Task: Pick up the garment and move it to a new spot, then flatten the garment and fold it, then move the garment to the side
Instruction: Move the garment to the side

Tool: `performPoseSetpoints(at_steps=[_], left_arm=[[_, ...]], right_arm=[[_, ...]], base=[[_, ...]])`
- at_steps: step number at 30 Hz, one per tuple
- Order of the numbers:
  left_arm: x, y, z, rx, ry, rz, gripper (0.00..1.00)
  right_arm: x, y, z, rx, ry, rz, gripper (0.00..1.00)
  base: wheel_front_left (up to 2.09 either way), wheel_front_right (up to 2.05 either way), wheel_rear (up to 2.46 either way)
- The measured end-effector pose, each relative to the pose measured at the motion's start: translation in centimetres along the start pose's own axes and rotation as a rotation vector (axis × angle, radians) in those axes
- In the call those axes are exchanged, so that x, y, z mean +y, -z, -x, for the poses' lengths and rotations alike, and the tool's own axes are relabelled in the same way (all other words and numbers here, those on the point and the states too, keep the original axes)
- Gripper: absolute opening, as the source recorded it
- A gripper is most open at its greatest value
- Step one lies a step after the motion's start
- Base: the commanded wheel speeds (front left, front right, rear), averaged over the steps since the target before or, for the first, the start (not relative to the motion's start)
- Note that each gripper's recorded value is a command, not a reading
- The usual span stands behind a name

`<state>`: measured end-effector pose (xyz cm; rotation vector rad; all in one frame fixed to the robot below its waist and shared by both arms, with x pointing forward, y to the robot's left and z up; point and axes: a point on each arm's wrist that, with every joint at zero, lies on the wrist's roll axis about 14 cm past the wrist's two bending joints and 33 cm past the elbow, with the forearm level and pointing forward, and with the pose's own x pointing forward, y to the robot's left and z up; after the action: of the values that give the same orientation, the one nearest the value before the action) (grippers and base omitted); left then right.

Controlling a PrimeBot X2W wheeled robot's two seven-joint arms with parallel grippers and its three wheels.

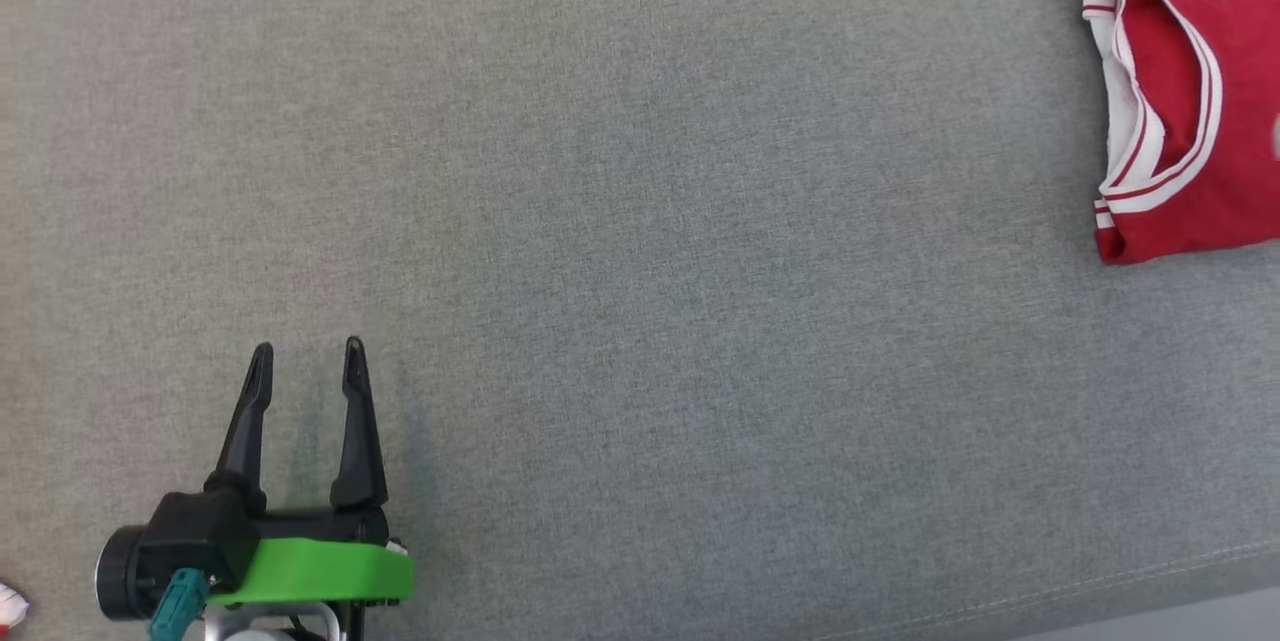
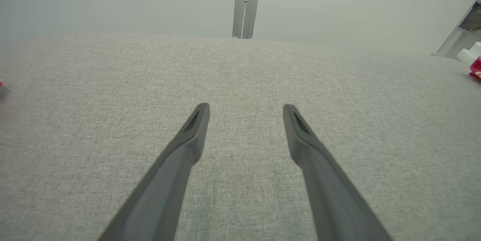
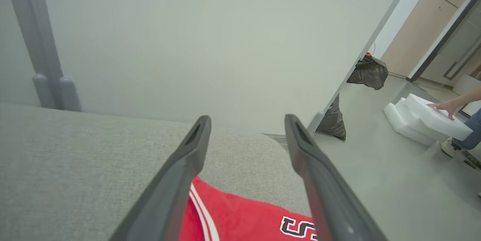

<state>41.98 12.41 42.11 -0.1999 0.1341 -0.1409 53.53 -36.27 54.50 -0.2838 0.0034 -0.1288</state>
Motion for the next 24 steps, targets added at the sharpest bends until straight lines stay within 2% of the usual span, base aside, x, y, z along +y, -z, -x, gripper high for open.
performPoseSetpoints(at_steps=[3,8,13,18,24], left_arm=[[0.1,-0.6,1.0,-0.010,-0.017,0.013,1.00],[0.5,-2.5,3.1,-0.055,-0.052,0.027,1.00],[1.7,-4.1,6.2,-0.096,-0.106,0.020,1.00],[3.4,-5.6,9.5,-0.151,-0.166,0.011,1.00],[4.7,-6.6,11.8,-0.194,-0.206,0.008,1.00]], right_arm=[[3.2,-1.4,2.3,-0.070,-0.072,0.007,1.00],[6.0,-2.5,7.6,-0.131,-0.129,-0.011,1.00],[8.1,-1.1,13.4,-0.112,-0.157,-0.057,1.00],[12.0,0.2,18.4,-0.077,-0.201,-0.146,1.00],[15.2,0.8,21.0,-0.049,-0.226,-0.227,1.00]], base=[[0.00,0.00,0.00],[0.00,0.00,0.00],[0.00,0.00,0.00],[0.00,0.00,0.00],[0.00,0.00,0.00]])
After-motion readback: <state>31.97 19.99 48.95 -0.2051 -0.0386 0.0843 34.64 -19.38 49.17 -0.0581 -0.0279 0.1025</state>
